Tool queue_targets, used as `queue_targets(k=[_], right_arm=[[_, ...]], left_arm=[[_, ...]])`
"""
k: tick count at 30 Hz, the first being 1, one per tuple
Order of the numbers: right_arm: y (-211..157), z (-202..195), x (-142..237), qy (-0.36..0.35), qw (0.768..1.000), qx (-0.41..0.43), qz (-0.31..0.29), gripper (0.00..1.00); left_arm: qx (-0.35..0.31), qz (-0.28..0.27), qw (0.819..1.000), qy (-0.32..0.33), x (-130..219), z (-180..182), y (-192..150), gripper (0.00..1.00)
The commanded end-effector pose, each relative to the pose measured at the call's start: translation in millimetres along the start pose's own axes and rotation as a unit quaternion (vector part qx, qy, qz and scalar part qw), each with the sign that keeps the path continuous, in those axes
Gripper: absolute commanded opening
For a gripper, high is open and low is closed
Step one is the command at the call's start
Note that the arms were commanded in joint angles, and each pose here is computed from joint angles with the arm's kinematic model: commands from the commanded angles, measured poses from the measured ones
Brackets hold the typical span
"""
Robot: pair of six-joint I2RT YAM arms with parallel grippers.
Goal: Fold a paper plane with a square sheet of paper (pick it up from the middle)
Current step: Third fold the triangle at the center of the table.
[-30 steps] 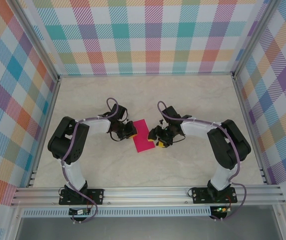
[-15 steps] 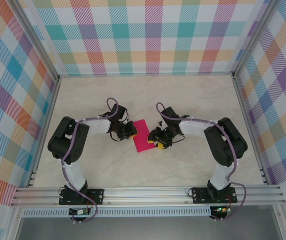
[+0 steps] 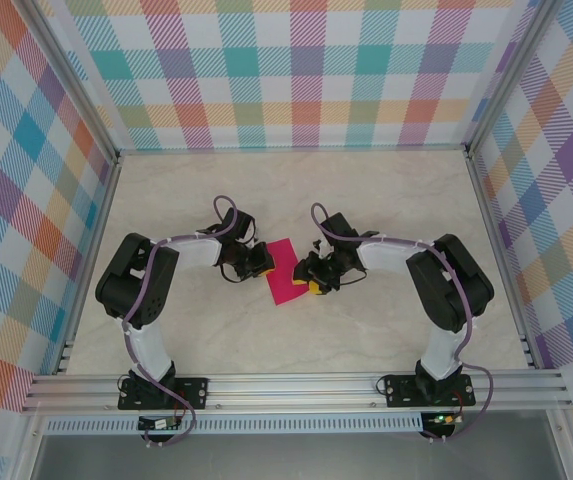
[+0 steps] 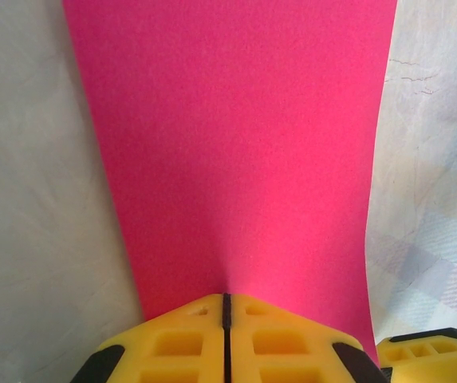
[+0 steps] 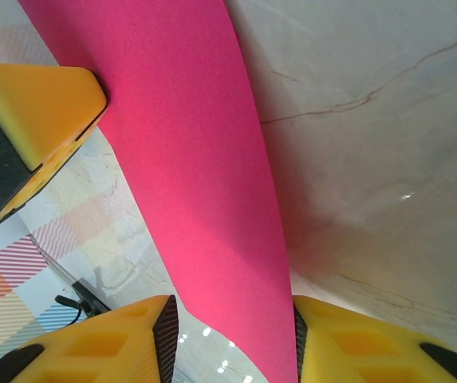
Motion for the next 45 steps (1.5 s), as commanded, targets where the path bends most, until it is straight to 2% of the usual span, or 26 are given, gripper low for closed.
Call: queue_targets(k=[1,3,10,14,21,33,45], right_arm=[[-4,5,5,0.014,1.000,-0.004,-0.006,0.38],[-4,5,6,0.010,1.000,-0.008,-0.007,0.35],[-4,5,9,-0.013,1.000,-0.025,-0.007,0.11],[-5,6,11,-0.019,0.999,-0.034,-0.004,0.09],[-4,11,11,-0.011,0.999,-0.031,-0.007,0.00],[-3,14,8,-0.027,0.999,-0.034,0.006,0.00],[-2,16,8,-0.039,0.999,-0.034,0.009,0.00]], left_arm=[[0.022,0.010,0.997,0.075,-14,33,-8,0.09],[0.022,0.010,0.997,0.076,-14,33,-8,0.08],[0.014,0.005,0.998,0.065,-8,27,-8,0.08],[0.005,-0.002,0.998,0.063,-3,22,-6,0.08],[0.003,-0.001,0.998,0.060,-3,19,-4,0.08],[-0.056,-0.048,0.996,-0.041,34,-35,7,0.10],[-0.042,-0.054,0.997,0.025,13,-14,13,0.07]])
Point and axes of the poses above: each hand's point on the last joint's axis, 136 mm out from that joint toward the fingers, its own x axis back along the fingers, its own z axis along the line the jaws close on, y = z × x, the point moved 10 cm from there along x, back along the fingers, and after that the axes turned 10 degrees about x, right-handed, at the moved point
